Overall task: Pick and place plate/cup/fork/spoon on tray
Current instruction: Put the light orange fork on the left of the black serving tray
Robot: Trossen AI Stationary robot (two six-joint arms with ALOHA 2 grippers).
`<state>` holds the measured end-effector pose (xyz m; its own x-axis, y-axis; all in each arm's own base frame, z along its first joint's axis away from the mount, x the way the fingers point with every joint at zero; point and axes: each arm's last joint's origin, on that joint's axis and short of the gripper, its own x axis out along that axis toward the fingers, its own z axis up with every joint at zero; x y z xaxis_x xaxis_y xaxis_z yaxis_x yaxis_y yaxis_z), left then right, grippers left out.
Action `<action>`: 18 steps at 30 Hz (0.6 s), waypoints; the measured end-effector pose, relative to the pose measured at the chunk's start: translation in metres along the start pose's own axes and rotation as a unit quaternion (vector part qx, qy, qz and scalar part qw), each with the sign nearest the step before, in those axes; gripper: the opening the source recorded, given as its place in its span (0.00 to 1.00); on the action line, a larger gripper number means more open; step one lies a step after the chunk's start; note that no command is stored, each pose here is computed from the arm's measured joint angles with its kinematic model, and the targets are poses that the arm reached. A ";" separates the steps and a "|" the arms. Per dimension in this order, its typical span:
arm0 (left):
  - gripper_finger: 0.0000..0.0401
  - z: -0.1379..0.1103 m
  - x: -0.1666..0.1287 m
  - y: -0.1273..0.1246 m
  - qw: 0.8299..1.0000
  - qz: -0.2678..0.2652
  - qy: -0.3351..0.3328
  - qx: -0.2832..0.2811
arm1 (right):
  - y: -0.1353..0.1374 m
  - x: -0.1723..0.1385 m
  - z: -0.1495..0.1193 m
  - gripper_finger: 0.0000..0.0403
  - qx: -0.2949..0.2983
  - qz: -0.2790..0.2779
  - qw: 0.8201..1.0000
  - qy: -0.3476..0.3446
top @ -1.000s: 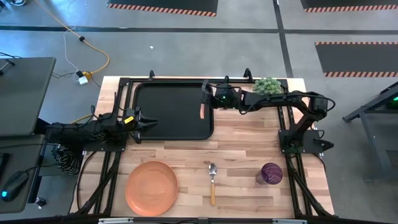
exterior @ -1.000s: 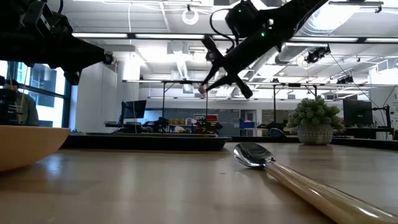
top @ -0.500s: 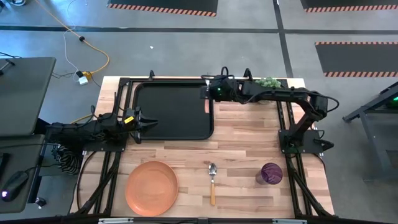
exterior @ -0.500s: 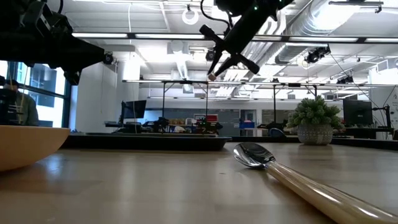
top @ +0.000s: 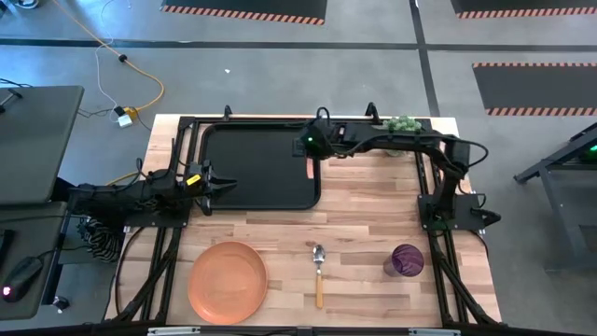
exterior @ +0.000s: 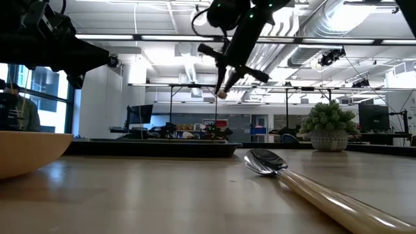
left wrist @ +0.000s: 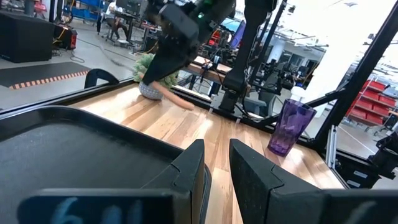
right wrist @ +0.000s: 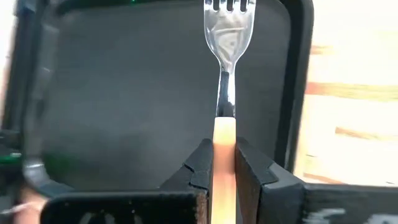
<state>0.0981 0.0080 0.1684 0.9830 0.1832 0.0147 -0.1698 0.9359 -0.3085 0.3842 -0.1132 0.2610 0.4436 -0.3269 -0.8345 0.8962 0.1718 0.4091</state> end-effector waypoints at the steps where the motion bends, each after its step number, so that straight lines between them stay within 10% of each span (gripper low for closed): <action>1: 0.16 0.000 0.000 0.000 1.000 0.000 0.000 0.000 | 0.002 0.004 0.000 0.05 -0.005 -0.005 1.000 0.008; 18: 0.16 0.000 0.000 0.000 1.000 0.000 0.000 0.000 | 0.003 0.068 -0.020 0.05 0.016 -0.071 0.996 0.058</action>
<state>0.0981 0.0080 0.1685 0.9831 0.1826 0.0153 -0.1691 0.9359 -0.3089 0.4167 -0.1164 0.1982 0.3099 -0.2355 -0.9211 0.9505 0.1008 0.2940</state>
